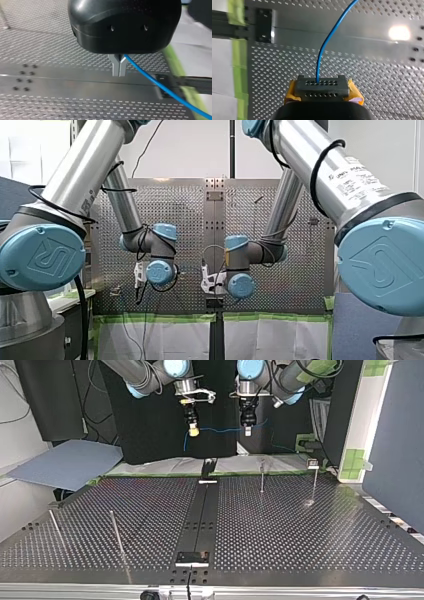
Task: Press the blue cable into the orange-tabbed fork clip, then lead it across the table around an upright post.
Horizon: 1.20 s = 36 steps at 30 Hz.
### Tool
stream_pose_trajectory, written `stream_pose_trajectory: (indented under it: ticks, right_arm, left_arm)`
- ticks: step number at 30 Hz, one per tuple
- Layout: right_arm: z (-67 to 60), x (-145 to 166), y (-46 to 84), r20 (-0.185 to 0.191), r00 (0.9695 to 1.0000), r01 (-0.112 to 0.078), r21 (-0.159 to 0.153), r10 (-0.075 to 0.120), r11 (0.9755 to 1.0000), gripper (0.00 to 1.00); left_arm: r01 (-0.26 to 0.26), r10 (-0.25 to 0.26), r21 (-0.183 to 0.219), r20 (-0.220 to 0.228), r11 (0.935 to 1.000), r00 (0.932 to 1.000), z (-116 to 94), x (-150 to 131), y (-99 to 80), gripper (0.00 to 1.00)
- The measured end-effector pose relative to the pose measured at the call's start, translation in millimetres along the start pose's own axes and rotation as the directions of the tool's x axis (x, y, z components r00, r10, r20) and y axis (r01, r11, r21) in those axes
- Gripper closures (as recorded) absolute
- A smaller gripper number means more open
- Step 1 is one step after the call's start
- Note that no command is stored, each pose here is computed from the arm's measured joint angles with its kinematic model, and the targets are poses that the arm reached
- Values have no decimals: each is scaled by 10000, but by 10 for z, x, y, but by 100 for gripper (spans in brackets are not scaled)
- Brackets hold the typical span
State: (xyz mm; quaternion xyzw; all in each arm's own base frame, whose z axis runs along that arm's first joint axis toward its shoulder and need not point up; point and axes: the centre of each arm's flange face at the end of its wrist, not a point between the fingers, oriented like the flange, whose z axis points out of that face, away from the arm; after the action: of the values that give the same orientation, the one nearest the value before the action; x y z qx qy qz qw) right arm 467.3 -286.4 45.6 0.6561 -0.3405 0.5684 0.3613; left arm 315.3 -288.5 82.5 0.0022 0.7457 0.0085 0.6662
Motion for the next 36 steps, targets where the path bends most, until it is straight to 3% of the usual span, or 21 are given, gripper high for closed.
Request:
stream_pose_trajectory:
  ticks: [6,9,13,16,21,32,36]
  right_arm:
    - [204,379,78,-436,9983,-412,-462,392,9981,100]
    - [314,602,111,-702,9957,-639,-409,610,9971,100]
    - [438,952,121,-1090,9904,-870,-112,853,9961,100]
    - [465,1097,106,-1153,9892,-892,174,907,9959,100]
    - [483,1012,49,-1007,9904,-898,564,951,9944,100]
    - [537,757,-104,-1055,9893,-899,997,1003,9910,100]
    - [616,671,-178,-1189,9874,-915,1091,1043,9898,100]
  left_arm:
    - [763,-753,-248,371,9968,9965,58,-253,29,98]
    - [1151,-1127,-375,607,9926,9918,73,-370,56,98]
    - [1551,-1494,-556,944,9863,9843,87,-520,120,98]
    - [1775,-1688,-642,1212,9820,9782,92,-607,194,98]
    - [2041,-1927,-641,1502,9769,9697,94,-661,335,98]
    - [1924,-1830,-721,1201,9787,9757,90,-346,636,98]
    - [2099,-1997,-677,1329,9754,9708,221,-312,678,98]
